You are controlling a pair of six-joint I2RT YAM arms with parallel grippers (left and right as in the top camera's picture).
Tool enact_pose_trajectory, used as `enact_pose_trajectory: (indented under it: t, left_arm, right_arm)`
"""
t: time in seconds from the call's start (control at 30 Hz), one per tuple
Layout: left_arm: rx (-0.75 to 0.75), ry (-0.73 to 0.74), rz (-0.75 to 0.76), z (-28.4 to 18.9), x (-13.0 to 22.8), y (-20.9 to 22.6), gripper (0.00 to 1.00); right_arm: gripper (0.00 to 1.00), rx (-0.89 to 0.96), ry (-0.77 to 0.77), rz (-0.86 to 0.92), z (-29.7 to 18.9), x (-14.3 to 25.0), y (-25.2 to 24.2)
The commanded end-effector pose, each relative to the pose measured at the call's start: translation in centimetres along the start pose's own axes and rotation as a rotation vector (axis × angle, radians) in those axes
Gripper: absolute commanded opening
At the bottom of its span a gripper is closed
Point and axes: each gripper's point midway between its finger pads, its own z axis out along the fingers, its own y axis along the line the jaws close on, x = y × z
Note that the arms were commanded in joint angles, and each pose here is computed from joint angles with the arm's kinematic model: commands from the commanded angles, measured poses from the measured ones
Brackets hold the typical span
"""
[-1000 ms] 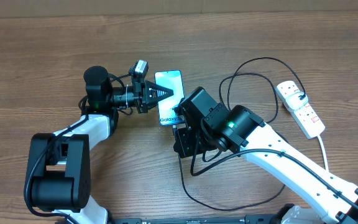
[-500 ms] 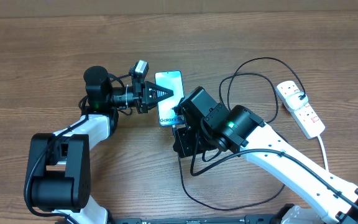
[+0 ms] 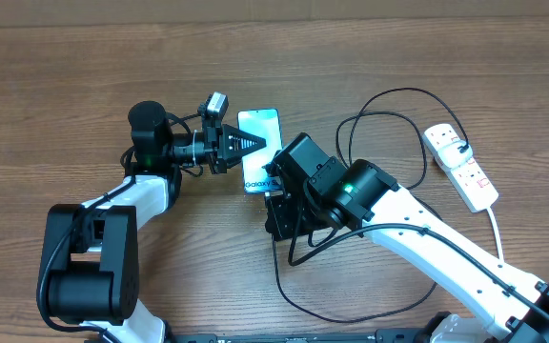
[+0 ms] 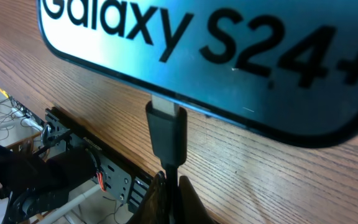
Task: Plug charger to phone and switch on socket
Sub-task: 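Push the USB-C plug up into the phone's charging port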
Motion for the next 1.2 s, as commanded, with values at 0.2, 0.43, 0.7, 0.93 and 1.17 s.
enact_pose_trajectory:
  t: [0.2,0.43,0.7,0.93,1.17]
  left_arm:
    - [0.010,0.034,0.113,0.25,0.16,-0.89,0.04]
    - [0.010,0.031,0.167,0.26,0.11,-0.88,0.04]
    - [0.010,0.027,0.194,0.25,0.03,-0.87,0.04]
    - [0.009,0.021,0.206,0.22,-0.08,-0.86,0.04]
    - [0.009,0.021,0.213,0.23,-0.07,-0.86,0.04]
  right_arm:
    - [0.04,-0.003,-0.011,0.007,0.23,-0.36,-0.09]
    - [0.04,-0.003,-0.012,0.007,0.23,-0.38,-0.09]
    - [0.04,-0.003,-0.011,0.007,0.23,-0.37,-0.08]
    - [0.04,-0.003,-0.011,0.007,0.23,-0.36,-0.09]
    - [0.04,-0.003,-0.013,0.006,0.23,-0.41,-0.08]
